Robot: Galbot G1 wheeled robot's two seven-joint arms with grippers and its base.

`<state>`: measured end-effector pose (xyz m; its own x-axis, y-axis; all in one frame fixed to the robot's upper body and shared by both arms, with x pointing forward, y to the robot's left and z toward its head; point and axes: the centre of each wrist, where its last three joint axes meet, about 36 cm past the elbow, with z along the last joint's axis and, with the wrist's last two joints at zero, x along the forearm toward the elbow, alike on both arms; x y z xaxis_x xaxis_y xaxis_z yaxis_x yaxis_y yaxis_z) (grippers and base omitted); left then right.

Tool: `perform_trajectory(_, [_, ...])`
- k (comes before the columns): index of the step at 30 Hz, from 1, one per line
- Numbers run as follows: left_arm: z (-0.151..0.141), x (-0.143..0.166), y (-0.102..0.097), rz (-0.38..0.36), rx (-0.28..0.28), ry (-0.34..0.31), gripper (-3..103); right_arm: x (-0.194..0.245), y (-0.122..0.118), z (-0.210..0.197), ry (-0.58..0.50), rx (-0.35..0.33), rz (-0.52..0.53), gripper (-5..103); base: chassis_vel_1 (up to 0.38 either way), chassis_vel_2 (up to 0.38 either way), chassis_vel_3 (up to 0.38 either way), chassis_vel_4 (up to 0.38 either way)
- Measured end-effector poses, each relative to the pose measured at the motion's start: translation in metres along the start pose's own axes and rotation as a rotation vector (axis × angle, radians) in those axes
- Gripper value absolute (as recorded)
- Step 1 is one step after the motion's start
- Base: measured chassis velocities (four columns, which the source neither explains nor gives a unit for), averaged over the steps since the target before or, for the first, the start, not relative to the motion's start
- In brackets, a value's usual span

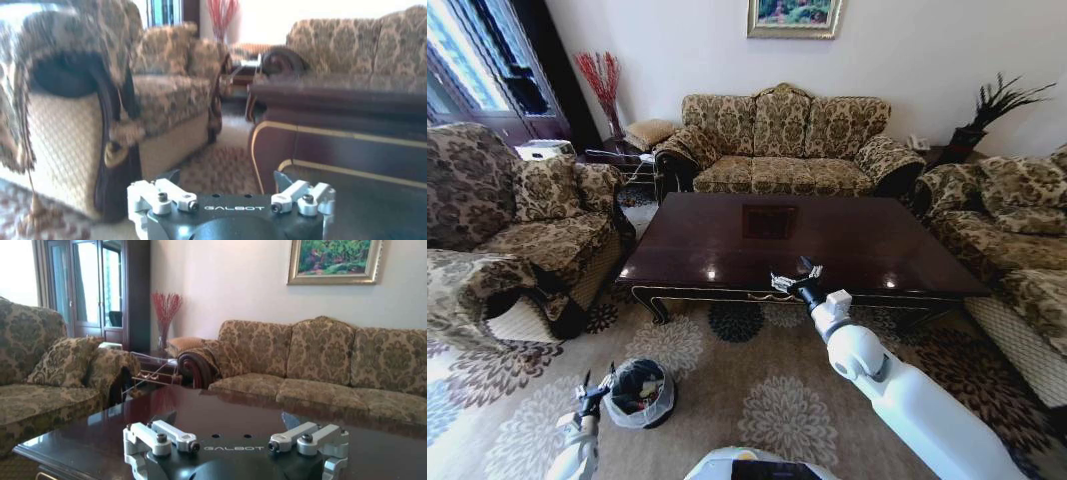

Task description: Move to the front of the table and place the trash on the table into the trash bin.

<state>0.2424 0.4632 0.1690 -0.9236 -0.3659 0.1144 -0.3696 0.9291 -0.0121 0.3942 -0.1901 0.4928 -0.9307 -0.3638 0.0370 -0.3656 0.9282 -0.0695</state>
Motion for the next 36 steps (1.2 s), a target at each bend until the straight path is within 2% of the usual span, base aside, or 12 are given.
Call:
perform_trajectory(3, [-0.024, -0.007, -0.006, -0.012, 0.020, -0.070, 99, 0.003, -0.001, -0.001, -0.001, 0.001, 0.003, 100, 0.000, 0.000, 0.000, 0.000])
perform_trajectory(5, [-0.083, -0.001, -0.029, -0.004, 0.100, -0.042, 100, 0.007, -0.005, -0.001, 0.003, -0.001, 0.020, 100, 0.000, 0.000, 0.000, 0.000])
perform_trajectory(6, [-0.083, -0.001, -0.029, -0.004, 0.100, -0.042, 100, 0.007, -0.005, -0.001, 0.003, -0.001, 0.020, 100, 0.000, 0.000, 0.000, 0.000])
perform_trajectory(7, [-0.106, 0.006, -0.038, 0.010, 0.111, -0.018, 100, 0.009, -0.007, -0.001, 0.006, -0.001, 0.028, 100, 0.000, 0.000, 0.000, 0.000])
perform_trajectory(10, [-0.198, 0.039, -0.079, 0.092, 0.112, 0.065, 100, 0.018, -0.018, 0.007, 0.000, 0.023, 0.082, 100, 0.000, 0.000, 0.000, 0.000])
perform_trajectory(11, [-0.230, 0.050, -0.095, 0.132, 0.106, 0.052, 100, 0.024, -0.025, 0.013, -0.002, 0.037, 0.088, 100, 0.000, 0.000, 0.000, 0.000])
perform_trajectory(12, [-0.230, 0.050, -0.095, 0.132, 0.106, 0.052, 100, 0.024, -0.025, 0.013, -0.002, 0.037, 0.088, 100, 0.000, 0.000, 0.000, 0.000])
perform_trajectory(15, [-0.285, 0.072, -0.124, 0.220, 0.090, -0.018, 100, 0.056, -0.044, 0.030, -0.003, 0.082, 0.135, 100, 0.000, 0.000, 0.000, 0.000])
perform_trajectory(19, [-0.304, 0.083, -0.136, 0.272, 0.080, -0.042, 100, 0.101, -0.064, 0.038, -0.015, 0.150, 0.208, 100, 0.000, 0.000, 0.000, 0.000])
perform_trajectory(22, [-0.307, 0.085, -0.140, 0.287, 0.081, -0.044, 100, 0.132, -0.058, 0.039, -0.014, 0.171, 0.240, 100, 0.000, 0.000, 0.000, 0.000])
perform_trajectory(28, [-0.320, 0.089, -0.153, 0.346, 0.081, -0.039, 100, 0.171, -0.008, 0.030, -0.035, 0.061, 0.333, 100, 0.000, 0.000, 0.000, 0.000])
perform_trajectory(36, [-0.324, 0.092, -0.159, 0.414, 0.097, -0.038, 100, 0.163, 0.015, 0.014, -0.073, 0.015, 0.376, 100, 0.000, 0.000, 0.000, 0.000])
